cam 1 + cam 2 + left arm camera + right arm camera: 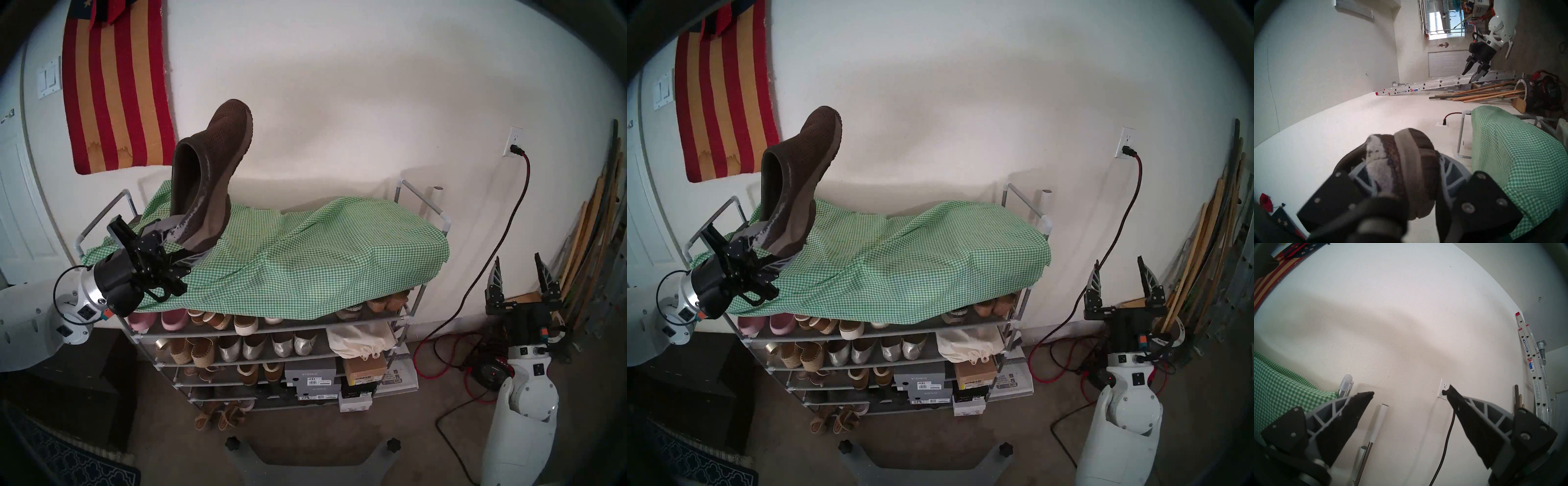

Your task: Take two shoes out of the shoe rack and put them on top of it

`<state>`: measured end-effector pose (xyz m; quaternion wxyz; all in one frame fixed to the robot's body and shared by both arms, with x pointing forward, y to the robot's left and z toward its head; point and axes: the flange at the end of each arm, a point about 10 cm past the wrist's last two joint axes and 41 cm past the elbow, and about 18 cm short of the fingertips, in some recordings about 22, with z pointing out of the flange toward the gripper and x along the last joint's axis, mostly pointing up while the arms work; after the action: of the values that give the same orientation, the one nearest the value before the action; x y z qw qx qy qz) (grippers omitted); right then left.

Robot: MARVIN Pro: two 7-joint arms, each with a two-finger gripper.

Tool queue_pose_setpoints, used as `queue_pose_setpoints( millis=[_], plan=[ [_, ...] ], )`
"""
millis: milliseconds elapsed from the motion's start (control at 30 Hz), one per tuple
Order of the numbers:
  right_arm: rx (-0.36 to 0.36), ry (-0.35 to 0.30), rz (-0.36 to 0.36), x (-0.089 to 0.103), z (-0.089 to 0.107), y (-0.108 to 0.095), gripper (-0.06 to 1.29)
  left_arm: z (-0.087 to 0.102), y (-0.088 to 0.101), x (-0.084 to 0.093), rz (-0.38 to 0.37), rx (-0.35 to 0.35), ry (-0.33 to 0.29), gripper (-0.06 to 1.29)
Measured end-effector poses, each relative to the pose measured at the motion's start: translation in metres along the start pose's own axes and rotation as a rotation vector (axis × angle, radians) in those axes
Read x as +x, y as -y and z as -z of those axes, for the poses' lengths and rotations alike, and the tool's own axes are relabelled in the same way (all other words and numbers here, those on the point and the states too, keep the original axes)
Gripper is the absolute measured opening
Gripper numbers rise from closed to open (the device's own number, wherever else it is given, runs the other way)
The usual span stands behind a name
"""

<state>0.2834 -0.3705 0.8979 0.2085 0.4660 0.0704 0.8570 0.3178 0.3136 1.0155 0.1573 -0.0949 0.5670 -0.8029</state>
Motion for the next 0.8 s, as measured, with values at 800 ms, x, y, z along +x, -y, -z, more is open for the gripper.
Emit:
queue_pose_setpoints(
  millis=[800],
  plan=[
    [0.0,0.0,0.0,0.0,0.0,0.0,1.24,-0.029,0.03,-0.033,-0.135,-0.222,0.228,0.46]
  ],
)
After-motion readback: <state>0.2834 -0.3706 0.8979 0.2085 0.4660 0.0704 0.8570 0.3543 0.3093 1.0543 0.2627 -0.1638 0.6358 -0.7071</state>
